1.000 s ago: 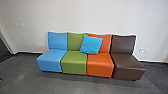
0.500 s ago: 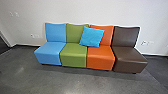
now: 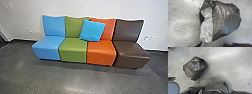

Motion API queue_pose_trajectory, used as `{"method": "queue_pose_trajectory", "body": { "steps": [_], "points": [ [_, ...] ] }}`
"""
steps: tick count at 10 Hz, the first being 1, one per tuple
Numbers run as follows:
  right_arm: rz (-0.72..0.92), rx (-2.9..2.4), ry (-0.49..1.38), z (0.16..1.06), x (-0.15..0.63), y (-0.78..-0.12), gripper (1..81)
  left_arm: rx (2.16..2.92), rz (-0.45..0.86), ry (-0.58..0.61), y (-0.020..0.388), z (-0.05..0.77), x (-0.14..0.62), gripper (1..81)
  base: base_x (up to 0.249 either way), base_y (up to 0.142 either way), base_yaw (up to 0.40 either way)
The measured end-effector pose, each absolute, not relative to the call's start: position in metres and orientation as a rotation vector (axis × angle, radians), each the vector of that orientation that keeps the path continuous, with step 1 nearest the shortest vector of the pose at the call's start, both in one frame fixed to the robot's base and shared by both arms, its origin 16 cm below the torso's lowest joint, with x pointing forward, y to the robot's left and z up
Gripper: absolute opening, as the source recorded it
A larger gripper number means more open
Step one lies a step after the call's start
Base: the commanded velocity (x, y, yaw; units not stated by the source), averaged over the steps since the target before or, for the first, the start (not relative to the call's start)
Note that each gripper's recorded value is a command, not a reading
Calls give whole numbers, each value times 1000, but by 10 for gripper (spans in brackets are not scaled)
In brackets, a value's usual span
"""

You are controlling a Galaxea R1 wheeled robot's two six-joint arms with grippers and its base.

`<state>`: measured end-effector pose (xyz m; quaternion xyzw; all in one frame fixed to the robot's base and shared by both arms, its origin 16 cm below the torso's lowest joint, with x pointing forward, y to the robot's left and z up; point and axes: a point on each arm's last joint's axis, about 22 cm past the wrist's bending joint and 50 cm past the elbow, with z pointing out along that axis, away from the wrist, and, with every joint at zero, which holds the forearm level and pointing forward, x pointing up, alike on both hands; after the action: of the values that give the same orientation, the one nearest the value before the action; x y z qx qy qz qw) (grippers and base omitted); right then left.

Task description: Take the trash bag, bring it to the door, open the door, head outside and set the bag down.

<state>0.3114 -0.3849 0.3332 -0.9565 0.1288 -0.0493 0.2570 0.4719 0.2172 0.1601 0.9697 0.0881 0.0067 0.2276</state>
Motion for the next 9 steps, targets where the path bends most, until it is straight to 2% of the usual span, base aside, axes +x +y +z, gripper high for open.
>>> {"method": "queue_pose_trajectory", "body": {
  "steps": [4,9],
  "points": [
    [-192,-2586,334,298,322,-385,811,2665,52,199,192,134,505,811,0,0,0],
    [-251,-2577,318,252,327,-385,811,2679,133,167,194,107,547,811,0,0,0]
  ]
}}
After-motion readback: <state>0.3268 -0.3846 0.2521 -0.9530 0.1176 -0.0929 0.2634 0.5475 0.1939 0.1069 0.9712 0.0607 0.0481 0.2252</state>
